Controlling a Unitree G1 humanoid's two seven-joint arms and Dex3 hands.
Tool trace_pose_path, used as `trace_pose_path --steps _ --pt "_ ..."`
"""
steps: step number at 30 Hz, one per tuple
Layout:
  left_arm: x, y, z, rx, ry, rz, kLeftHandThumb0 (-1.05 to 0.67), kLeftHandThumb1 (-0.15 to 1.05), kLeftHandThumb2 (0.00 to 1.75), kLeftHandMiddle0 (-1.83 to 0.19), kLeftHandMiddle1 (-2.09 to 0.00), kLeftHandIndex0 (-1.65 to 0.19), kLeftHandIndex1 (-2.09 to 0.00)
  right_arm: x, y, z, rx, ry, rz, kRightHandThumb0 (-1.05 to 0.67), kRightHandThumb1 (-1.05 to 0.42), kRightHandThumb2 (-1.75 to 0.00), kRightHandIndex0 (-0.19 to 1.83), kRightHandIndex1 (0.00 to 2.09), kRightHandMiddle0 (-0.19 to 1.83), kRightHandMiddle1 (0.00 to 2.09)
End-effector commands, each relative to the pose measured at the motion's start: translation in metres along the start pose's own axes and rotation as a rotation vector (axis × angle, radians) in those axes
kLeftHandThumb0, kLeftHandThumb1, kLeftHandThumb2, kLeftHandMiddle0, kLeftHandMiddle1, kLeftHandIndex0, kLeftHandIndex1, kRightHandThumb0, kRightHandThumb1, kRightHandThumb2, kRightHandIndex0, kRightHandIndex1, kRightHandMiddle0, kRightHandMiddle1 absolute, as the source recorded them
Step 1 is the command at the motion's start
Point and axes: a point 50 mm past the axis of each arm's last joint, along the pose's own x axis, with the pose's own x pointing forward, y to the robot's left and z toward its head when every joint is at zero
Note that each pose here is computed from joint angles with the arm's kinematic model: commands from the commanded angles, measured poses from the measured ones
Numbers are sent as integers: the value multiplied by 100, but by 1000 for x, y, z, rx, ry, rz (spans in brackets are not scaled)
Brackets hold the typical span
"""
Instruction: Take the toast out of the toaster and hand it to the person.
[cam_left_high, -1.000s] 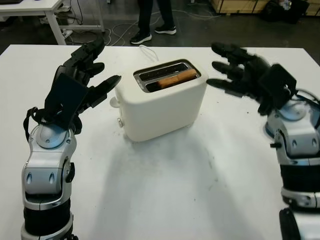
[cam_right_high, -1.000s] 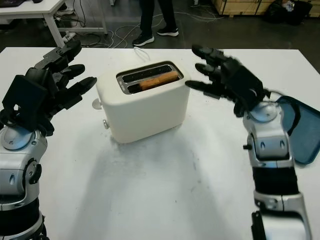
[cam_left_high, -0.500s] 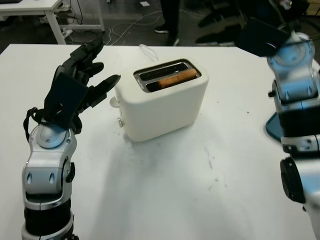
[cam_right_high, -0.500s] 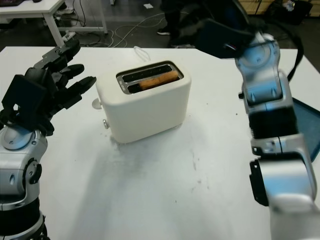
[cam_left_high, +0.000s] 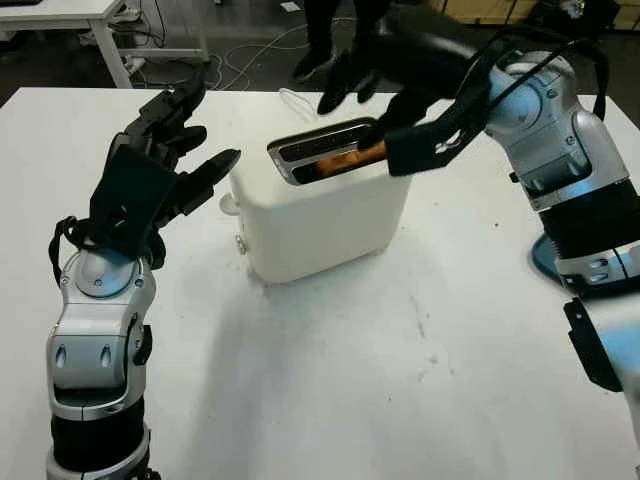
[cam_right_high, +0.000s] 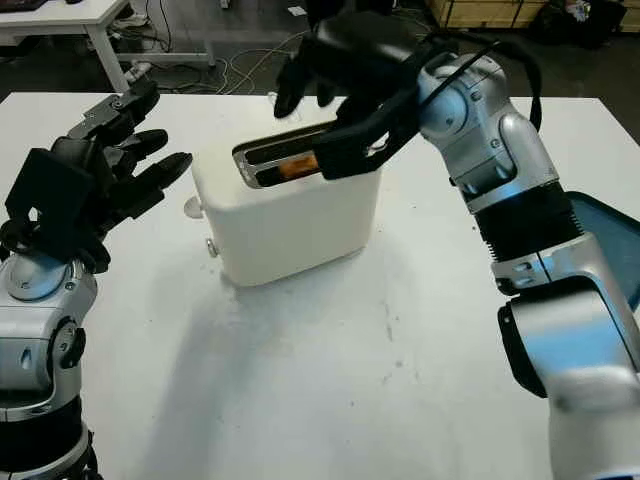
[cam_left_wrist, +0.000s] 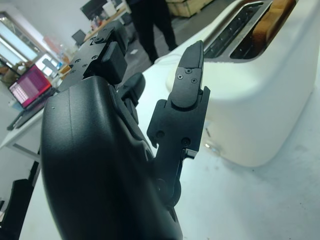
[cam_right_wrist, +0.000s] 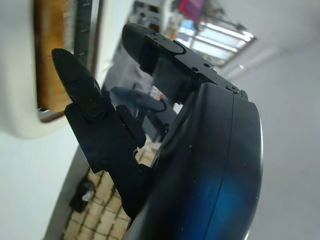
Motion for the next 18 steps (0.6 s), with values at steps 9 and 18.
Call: trace_pose_path --steps 9,18 --pt "0 0 3 10 -24 -10 -38 92 17 0 -78 -35 -1 -4 7 -7 -31 68 107 -33 -64 0 73 111 101 2" --pt "0 0 1 13 -23 -12 -40 92 16 0 -80 -36 -2 -9 24 -18 -32 21 41 -28 -67 0 66 120 103 1"
